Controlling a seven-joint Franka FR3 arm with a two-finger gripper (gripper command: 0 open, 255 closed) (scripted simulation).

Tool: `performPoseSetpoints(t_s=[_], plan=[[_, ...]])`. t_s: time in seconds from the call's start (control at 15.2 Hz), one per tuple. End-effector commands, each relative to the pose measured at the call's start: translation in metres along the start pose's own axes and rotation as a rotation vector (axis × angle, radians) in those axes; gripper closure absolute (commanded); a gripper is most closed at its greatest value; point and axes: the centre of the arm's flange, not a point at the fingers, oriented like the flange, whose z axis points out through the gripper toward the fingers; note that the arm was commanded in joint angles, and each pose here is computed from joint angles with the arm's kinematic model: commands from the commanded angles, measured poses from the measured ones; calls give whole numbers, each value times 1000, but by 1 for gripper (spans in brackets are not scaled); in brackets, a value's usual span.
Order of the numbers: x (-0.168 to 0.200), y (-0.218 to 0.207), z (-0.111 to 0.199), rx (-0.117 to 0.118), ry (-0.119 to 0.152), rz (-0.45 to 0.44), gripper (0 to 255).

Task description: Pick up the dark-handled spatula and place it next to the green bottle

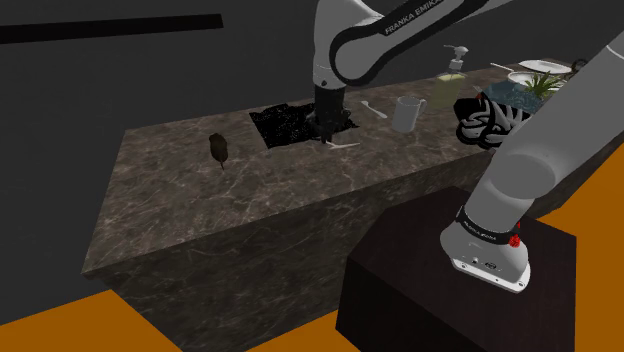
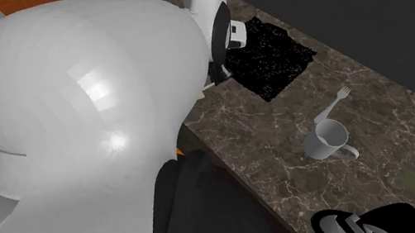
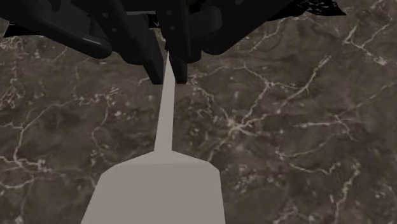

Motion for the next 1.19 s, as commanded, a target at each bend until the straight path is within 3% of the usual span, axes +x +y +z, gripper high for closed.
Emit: performPoseSetpoints(t_s=[0.0, 1.12], plan=[[1, 0, -11, 0, 0, 0, 255], [7, 0, -100, 0, 0, 0, 255]])
